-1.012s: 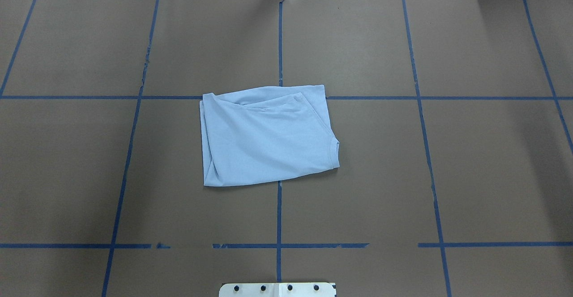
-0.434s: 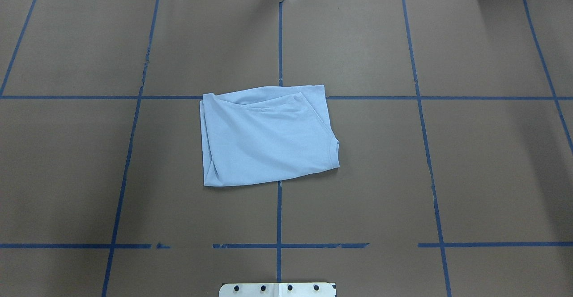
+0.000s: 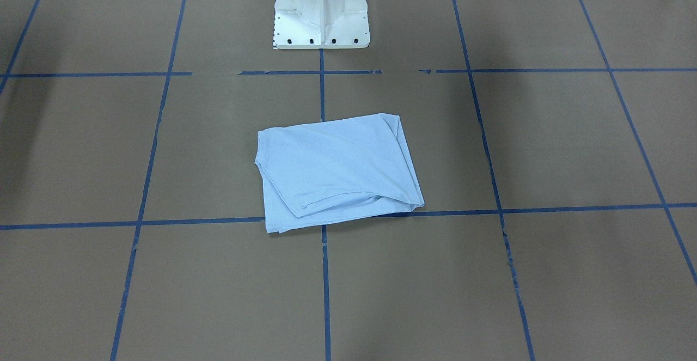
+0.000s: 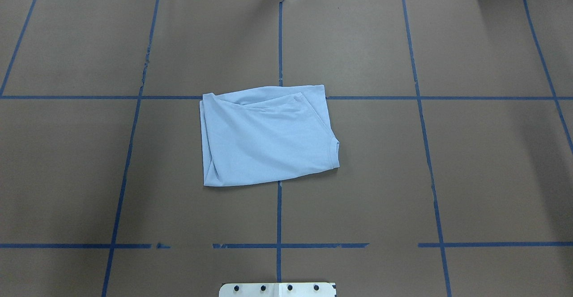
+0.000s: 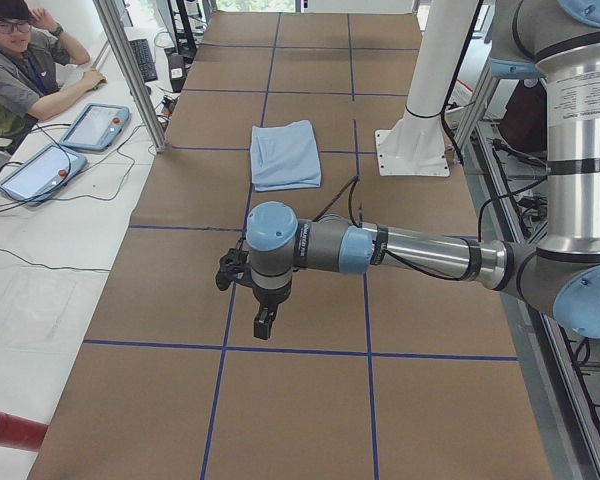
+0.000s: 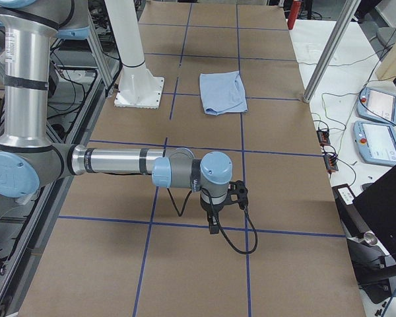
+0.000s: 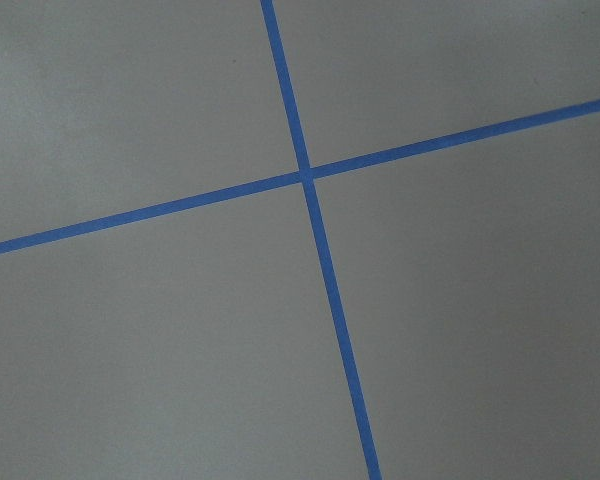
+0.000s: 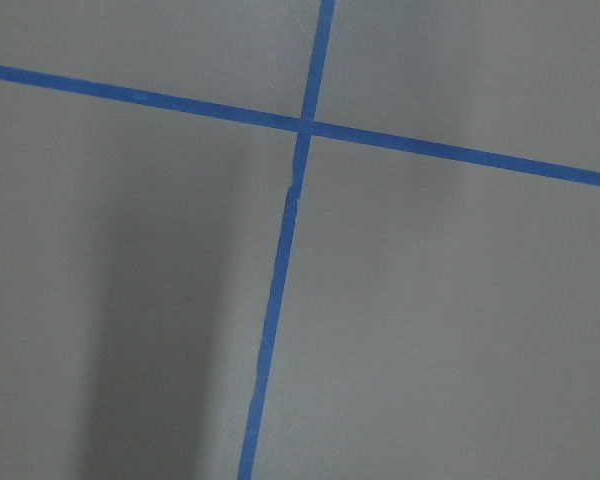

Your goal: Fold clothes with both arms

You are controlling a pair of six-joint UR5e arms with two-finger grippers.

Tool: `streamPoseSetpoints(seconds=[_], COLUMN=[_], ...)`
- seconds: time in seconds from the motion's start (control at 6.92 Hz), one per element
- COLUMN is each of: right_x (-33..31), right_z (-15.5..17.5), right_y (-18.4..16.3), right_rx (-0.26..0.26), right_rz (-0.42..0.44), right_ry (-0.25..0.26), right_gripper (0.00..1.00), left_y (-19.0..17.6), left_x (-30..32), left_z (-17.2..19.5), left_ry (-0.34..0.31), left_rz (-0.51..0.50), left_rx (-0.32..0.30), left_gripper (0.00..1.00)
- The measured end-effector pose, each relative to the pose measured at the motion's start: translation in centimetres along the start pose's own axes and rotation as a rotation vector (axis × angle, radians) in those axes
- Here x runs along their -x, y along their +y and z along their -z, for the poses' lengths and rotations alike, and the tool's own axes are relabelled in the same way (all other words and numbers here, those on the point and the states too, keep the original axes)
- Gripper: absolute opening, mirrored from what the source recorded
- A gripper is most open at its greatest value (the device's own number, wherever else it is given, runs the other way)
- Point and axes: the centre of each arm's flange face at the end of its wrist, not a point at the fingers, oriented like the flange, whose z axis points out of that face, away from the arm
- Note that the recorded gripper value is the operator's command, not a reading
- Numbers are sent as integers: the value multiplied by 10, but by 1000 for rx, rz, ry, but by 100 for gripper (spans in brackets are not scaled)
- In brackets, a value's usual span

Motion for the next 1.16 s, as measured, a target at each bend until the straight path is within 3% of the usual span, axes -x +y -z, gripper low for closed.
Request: streamPoseSetpoints(seconds=[1.16], right_x=[0], right_z=[0], right_y=[0], right_rx=[-1], right_rz=[-3], right_ry=[-3], right_gripper=[100], left_y=[-2], left_x=[-3], left_z=[4], left_ry=[0], left_rz=[-5], left_rx=[-9], left_gripper=[100])
